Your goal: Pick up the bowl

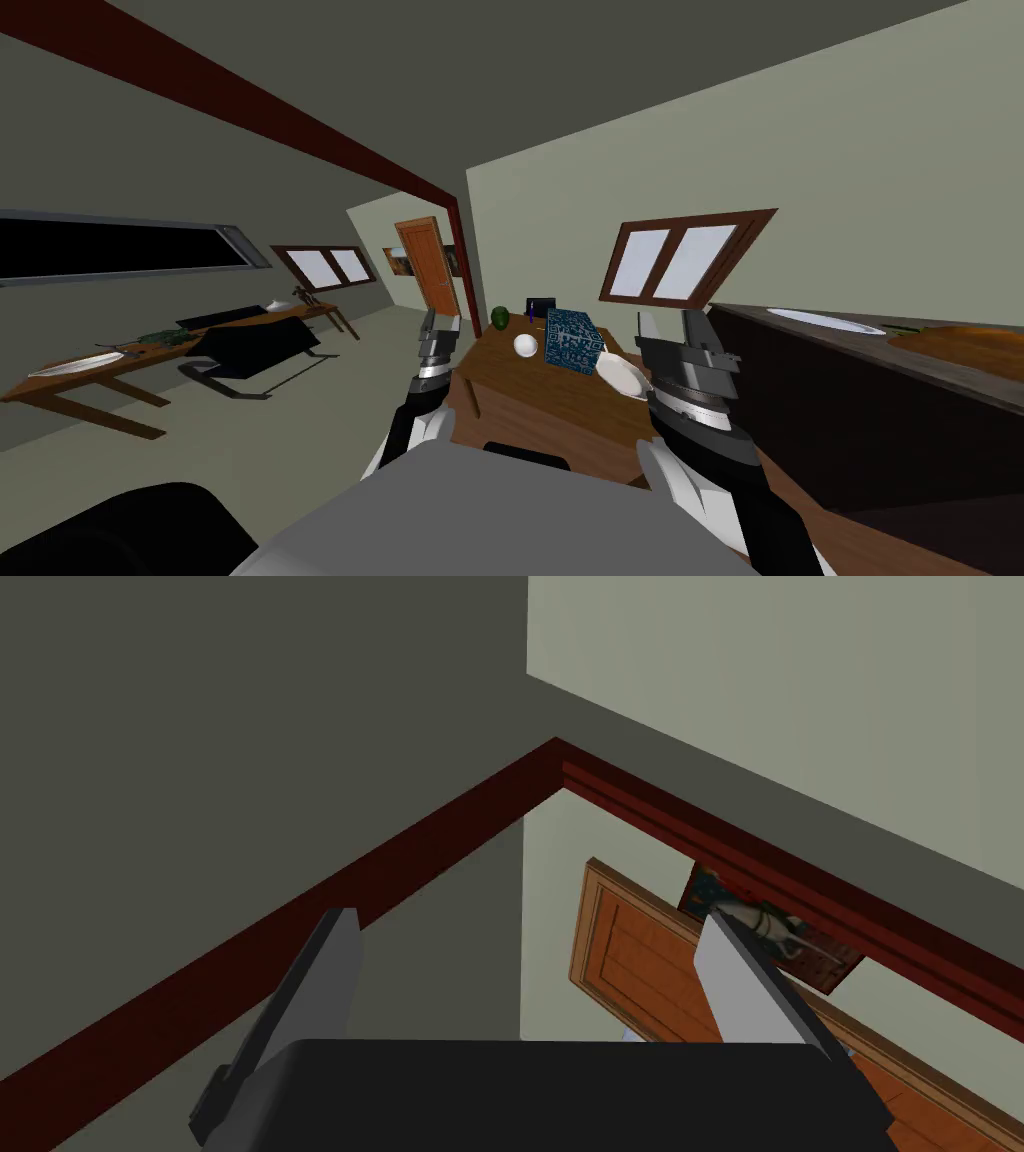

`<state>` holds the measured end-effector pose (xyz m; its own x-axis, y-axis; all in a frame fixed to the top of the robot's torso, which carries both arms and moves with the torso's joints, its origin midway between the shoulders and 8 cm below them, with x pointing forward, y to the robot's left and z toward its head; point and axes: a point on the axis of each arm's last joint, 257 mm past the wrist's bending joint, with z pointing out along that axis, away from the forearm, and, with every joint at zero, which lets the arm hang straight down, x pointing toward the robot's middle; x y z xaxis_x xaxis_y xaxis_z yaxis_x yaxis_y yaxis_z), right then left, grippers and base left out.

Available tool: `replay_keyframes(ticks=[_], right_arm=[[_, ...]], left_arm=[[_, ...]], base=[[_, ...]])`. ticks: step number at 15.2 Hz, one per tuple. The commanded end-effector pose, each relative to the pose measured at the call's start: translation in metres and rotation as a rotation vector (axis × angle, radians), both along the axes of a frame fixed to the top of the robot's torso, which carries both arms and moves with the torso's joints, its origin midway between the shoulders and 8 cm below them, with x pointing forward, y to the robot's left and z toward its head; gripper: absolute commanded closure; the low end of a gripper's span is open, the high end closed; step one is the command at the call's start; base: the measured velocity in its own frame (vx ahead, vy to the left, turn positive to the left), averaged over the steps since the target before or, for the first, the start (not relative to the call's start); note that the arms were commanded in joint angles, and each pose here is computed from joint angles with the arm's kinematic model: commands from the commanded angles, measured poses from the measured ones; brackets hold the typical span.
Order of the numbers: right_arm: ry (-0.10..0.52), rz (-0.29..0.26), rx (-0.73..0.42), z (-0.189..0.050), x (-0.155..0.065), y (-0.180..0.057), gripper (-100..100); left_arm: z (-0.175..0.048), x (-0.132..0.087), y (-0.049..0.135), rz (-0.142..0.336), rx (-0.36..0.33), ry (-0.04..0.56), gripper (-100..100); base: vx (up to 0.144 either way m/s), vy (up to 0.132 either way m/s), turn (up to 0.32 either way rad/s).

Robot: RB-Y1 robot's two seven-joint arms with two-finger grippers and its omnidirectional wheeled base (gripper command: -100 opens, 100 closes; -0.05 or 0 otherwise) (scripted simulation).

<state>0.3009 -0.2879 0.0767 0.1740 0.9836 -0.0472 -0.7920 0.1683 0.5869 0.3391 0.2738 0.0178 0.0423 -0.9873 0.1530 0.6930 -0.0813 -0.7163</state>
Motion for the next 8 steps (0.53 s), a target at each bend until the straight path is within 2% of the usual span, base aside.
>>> replay_keyframes(ticks=[1,3,5,6,7,8], right_arm=[[0.000,0.000,0.000,0.000,0.000,0.000,0],[0.000,0.000,0.000,0.000,0.000,0.000,0],[0.000,0.000,0.000,0.000,0.000,0.000,0],[0.000,0.000,0.000,0.000,0.000,0.000,0],[0.000,0.000,0.000,0.000,0.000,0.000,0],[0.000,0.000,0.000,0.000,0.000,0.000,0]], left_arm=[[-0.005,0.004,-0.001,-0.012,0.026,0.023,-100],[-0.016,0.014,0.000,-0.024,0.064,0.072,-100],[-0.033,0.026,0.005,-0.028,0.101,0.136,-100],[-0.034,0.027,0.005,-0.029,0.100,0.141,-100],[-0.044,0.034,0.010,-0.027,0.116,0.182,-100],[-0.044,0.034,0.010,-0.027,0.116,0.182,-100]], base=[[-0.002,0.001,-0.075],[-0.007,0.012,-0.163],[-0.011,0.026,-0.272],[-0.014,0.034,-0.186],[-0.013,0.028,-0.191],[-0.012,0.022,-0.146]])
